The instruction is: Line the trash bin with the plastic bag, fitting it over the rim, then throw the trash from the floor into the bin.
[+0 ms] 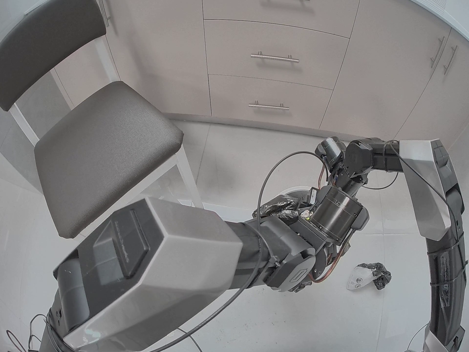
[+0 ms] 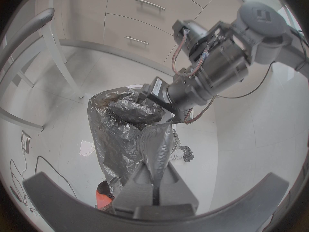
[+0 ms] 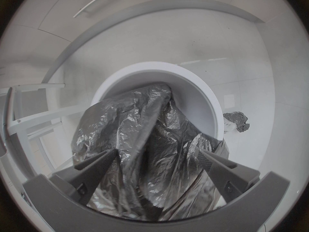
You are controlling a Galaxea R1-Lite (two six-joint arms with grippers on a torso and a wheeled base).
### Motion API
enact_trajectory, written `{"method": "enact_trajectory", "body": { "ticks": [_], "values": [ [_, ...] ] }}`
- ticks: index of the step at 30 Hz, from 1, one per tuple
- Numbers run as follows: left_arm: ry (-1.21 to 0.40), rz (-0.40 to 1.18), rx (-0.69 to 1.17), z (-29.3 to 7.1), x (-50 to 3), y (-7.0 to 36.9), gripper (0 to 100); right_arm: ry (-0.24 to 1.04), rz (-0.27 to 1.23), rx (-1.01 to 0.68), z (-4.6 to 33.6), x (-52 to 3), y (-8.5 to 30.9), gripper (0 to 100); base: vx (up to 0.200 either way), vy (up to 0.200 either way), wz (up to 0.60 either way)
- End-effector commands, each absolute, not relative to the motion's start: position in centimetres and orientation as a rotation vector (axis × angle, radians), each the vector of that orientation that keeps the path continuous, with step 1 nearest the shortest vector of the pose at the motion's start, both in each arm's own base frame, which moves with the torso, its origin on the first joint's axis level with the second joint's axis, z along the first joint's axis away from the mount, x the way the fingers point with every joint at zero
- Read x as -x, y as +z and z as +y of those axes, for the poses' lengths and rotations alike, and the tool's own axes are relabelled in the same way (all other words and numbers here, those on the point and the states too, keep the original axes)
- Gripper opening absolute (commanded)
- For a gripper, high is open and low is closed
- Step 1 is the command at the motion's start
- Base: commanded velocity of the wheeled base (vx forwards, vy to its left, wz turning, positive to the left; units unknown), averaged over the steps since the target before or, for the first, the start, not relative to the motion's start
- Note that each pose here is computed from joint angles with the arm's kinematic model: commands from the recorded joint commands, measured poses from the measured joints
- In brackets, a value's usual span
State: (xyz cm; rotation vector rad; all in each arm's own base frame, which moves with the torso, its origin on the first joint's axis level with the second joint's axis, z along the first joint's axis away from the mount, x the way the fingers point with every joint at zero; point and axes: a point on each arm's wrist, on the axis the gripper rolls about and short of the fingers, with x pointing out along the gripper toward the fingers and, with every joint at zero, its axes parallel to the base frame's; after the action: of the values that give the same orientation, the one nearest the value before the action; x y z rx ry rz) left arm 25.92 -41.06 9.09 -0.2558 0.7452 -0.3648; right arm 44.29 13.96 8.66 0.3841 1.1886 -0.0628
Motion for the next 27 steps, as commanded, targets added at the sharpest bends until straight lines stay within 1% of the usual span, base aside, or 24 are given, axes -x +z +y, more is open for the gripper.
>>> {"method": "enact_trajectory", "body": {
  "ticks": [1,6,17,24,27],
  "values": [
    [-0.364,0.744,0.258,-41.0,-26.0,9.1,0,-0.110,1.244,-0.376,12.8,-45.3,4.9,100,0.000,0.000,0.00],
    [-0.365,0.743,0.261,-41.0,-26.1,9.2,0,-0.137,1.198,-0.381,11.8,-46.6,2.9,100,0.000,0.000,0.00],
    [-0.368,0.734,0.269,-41.1,-26.1,9.0,0,-0.116,1.146,-0.393,11.7,-47.9,0.3,100,0.000,0.000,0.00],
    [-0.366,0.734,0.271,-41.1,-26.2,9.0,0,-0.099,1.116,-0.402,11.9,-48.2,0.3,100,0.000,0.000,0.00],
    [-0.365,0.735,0.270,-41.1,-26.2,9.0,0,-0.087,1.081,-0.412,11.8,-48.1,2.7,100,0.000,0.000,0.00]
  ]
}}
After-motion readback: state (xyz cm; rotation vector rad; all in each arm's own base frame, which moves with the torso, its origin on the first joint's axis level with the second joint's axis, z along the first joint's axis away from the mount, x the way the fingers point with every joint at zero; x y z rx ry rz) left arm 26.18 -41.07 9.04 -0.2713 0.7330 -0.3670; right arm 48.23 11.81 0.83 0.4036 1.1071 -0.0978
